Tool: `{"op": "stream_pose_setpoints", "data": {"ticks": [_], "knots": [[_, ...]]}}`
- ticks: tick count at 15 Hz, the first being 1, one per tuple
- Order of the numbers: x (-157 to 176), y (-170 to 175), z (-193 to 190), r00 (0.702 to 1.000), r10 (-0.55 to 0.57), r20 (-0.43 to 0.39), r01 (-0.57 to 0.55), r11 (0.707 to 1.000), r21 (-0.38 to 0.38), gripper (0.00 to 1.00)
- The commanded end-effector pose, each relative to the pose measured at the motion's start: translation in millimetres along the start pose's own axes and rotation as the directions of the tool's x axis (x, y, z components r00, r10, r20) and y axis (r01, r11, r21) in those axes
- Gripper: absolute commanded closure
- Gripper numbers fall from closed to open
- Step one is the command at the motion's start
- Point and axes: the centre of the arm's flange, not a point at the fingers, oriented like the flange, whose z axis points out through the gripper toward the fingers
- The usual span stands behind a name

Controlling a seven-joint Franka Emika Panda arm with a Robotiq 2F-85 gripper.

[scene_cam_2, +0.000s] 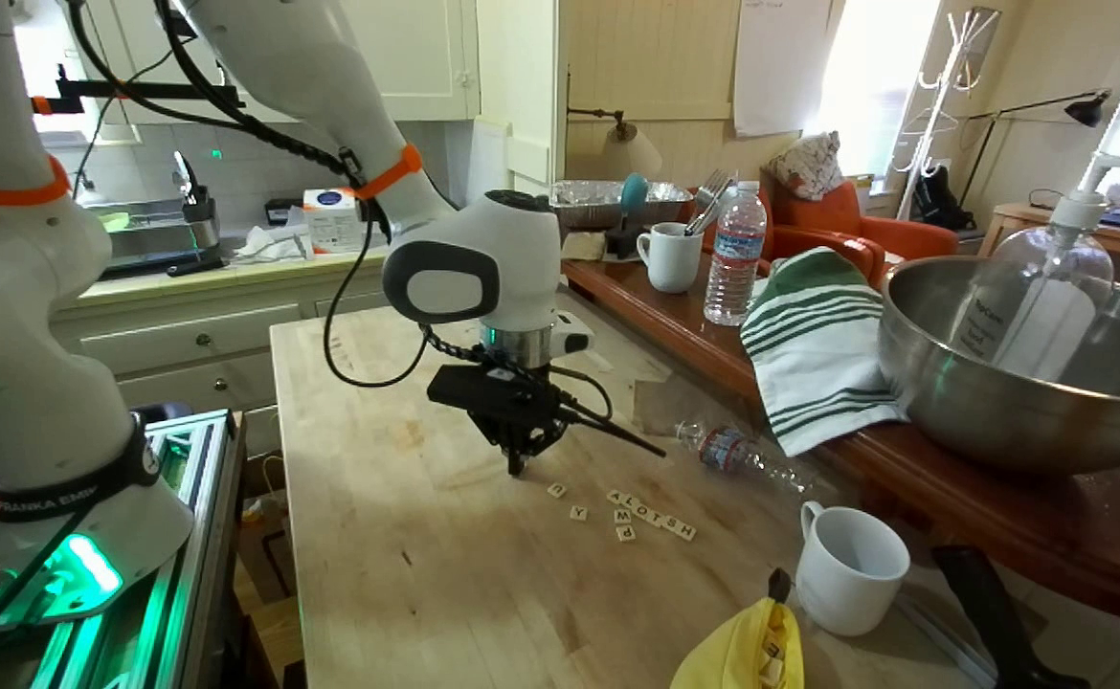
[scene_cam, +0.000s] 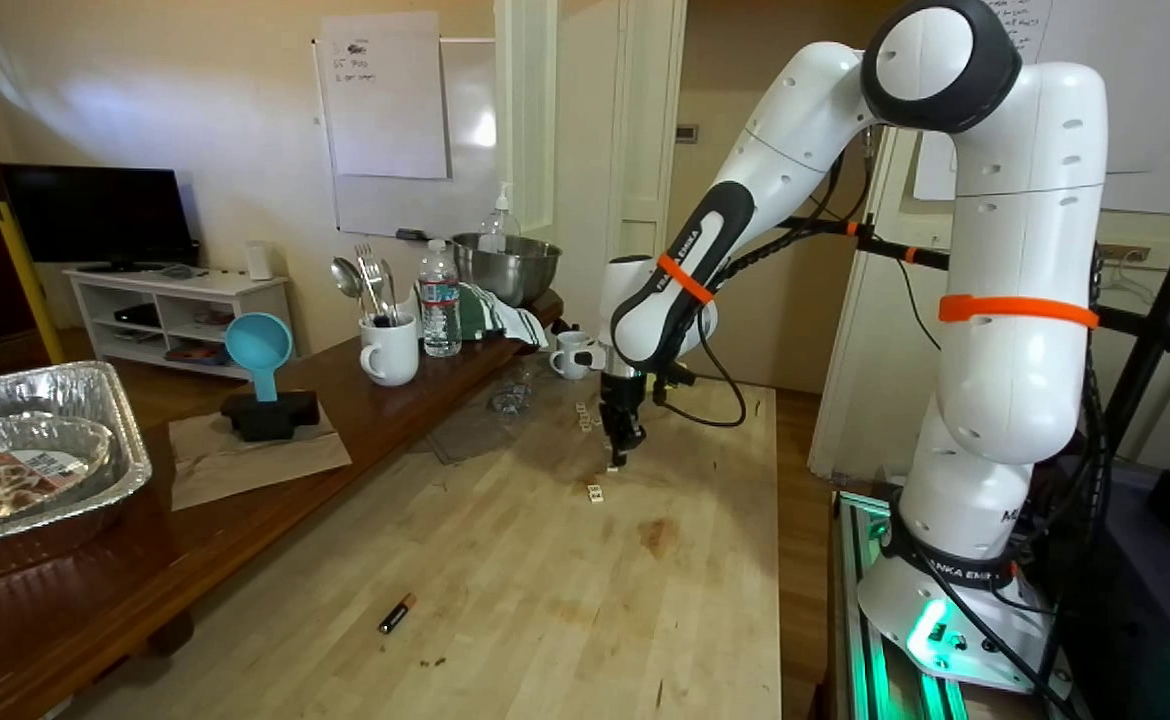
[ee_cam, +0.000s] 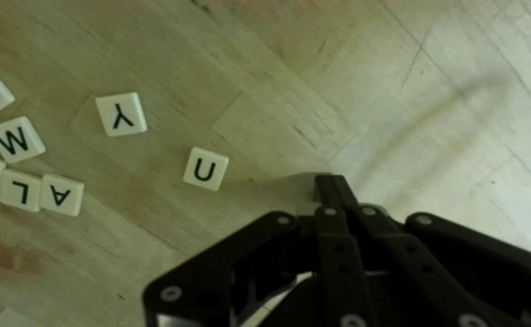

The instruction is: Use the tiles to create the word 'Zero'.

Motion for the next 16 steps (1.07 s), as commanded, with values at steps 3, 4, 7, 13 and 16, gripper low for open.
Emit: {"op": "stream_pose_setpoints", "data": {"ticks": [3, 4, 7, 13, 16], "knots": [[10.9, -22.8, 28.3, 0.995, -0.098, -0.021, 0.099, 0.995, 0.016, 1.0], [13.2, -24.1, 28.6, 0.994, -0.106, -0.025, 0.106, 0.994, 0.013, 1.0], [20.0, -28.3, 28.8, 0.991, -0.126, -0.036, 0.126, 0.992, 0.009, 1.0], [31.7, -37.8, 28.8, 0.987, -0.152, -0.057, 0.153, 0.988, 0.012, 1.0], [35.7, -41.0, 29.2, 0.985, -0.161, -0.061, 0.163, 0.987, 0.016, 1.0]]}}
